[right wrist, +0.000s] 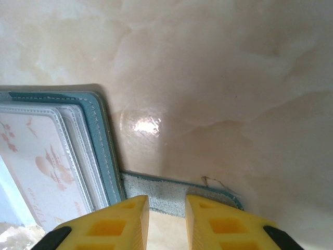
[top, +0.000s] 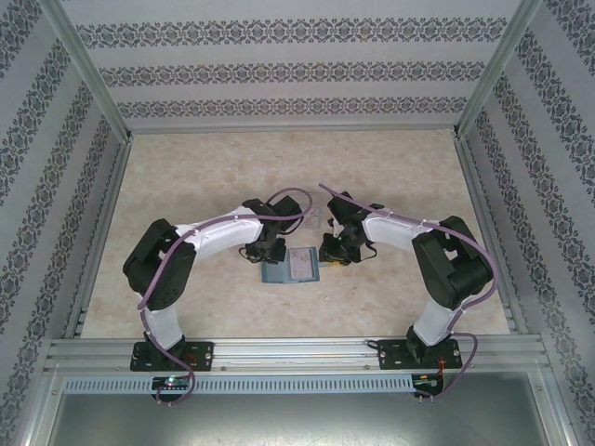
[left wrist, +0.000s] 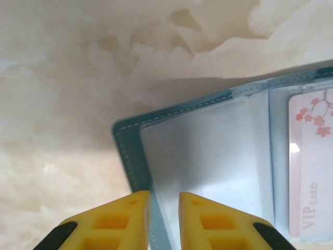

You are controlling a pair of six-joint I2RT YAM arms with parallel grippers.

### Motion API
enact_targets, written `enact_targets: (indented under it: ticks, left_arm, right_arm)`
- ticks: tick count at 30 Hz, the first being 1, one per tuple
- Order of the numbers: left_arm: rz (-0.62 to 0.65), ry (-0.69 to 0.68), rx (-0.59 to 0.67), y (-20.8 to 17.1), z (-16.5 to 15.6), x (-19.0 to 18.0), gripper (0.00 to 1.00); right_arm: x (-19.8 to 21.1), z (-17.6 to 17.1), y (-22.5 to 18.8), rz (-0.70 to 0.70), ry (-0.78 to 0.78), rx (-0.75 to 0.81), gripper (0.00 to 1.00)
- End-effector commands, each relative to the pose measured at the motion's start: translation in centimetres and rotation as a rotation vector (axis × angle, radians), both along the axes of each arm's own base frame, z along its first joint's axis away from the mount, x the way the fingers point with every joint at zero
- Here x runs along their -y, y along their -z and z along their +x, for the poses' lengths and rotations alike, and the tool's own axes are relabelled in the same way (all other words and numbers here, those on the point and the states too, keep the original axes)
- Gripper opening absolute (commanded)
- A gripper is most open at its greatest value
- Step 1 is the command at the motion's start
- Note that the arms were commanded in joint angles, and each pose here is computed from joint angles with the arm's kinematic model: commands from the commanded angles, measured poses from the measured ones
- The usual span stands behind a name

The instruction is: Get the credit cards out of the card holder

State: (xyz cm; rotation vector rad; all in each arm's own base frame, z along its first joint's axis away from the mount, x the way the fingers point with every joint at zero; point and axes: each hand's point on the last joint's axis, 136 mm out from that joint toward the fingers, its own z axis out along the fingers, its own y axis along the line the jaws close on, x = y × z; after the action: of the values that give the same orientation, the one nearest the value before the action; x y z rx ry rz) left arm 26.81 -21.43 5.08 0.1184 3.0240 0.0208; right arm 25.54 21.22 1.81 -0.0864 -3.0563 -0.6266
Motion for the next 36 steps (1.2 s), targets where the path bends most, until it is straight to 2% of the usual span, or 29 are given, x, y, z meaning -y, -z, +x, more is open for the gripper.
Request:
enact_targets:
  ticks: [1, 5, 13, 16, 19, 24, 36]
  left_arm:
    - [0.035, 0.002, 0.011, -1.6, -0.2, -1.8, 0.22]
    - [-0.023, 0.022, 0.030, -3.1, 0.2, -0.7, 0.24]
    - [-0.319, 0.041, 0.003, -3.7, 0.9, 5.3, 0.25]
    - [-0.387, 0.032, -0.025, -3.0, 0.9, 6.8, 0.24]
    - [-0.409, 0.022, -0.031, -2.3, 1.0, 7.2, 0.18]
    - [-0.420, 0.010, -0.051, -1.0, 0.7, 7.4, 0.13]
    - [-0.479, -0.040, -0.077, 1.0, -0.2, 6.9, 0.12]
  right_arm:
    - [1.2, -0.4, -0.1, -0.043, 0.007, -0.002, 0.26]
    - [1.2, -0.4, -0.5, -0.037, 0.013, 0.006, 0.26]
    - [0.7, 0.1, -2.0, -0.011, 0.026, 0.035, 0.27]
    - [0.0, 0.3, -2.4, 0.022, 0.029, 0.042, 0.27]
    - [-0.8, 0.5, -2.7, 0.057, 0.024, 0.044, 0.27]
    - [-2.2, 0.7, -2.8, 0.099, 0.013, 0.038, 0.27]
    - [-4.7, 1.1, -2.8, 0.157, -0.020, 0.021, 0.26]
